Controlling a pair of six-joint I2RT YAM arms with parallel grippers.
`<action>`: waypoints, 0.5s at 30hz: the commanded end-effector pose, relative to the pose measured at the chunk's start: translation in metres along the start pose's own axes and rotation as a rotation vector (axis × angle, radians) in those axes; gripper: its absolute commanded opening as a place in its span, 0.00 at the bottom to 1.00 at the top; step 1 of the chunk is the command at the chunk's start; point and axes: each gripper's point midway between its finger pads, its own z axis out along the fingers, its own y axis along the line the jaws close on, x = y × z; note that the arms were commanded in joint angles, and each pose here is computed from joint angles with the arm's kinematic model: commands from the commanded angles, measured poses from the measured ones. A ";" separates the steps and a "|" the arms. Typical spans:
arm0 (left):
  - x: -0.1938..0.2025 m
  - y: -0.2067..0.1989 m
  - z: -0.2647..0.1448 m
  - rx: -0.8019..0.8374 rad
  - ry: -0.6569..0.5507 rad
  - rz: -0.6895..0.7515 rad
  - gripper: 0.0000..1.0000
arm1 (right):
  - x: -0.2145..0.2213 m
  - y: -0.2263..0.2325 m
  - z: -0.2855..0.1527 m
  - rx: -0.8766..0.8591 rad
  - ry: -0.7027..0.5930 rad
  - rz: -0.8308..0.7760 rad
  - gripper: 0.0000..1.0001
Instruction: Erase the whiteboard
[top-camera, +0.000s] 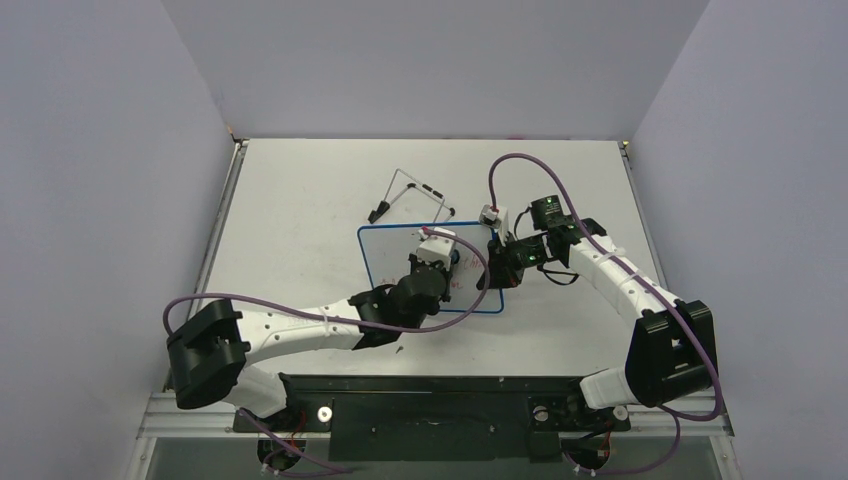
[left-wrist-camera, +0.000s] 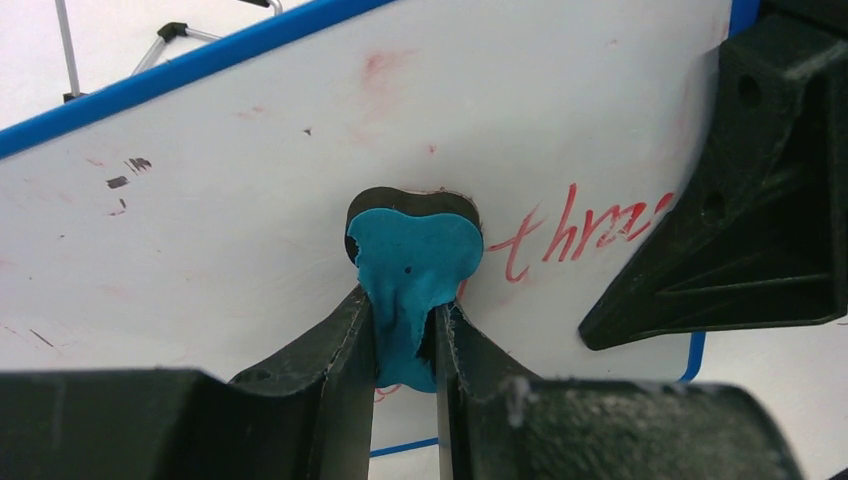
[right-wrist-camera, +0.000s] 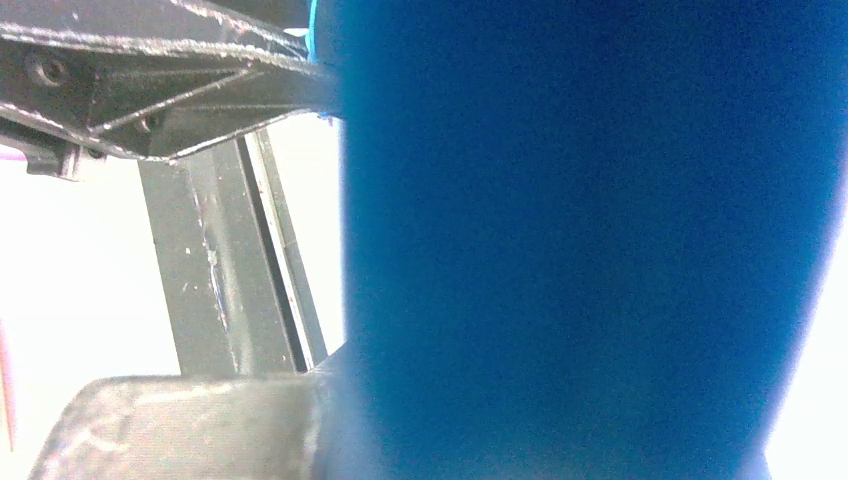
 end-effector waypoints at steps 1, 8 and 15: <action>0.008 -0.025 0.003 0.076 0.048 -0.025 0.00 | 0.015 0.002 -0.002 0.032 0.066 -0.005 0.00; 0.036 -0.042 -0.005 0.095 0.132 0.021 0.00 | 0.015 0.002 -0.002 0.030 0.066 -0.003 0.00; 0.024 0.005 0.003 -0.051 0.135 0.014 0.00 | 0.015 0.003 -0.002 0.027 0.066 -0.005 0.00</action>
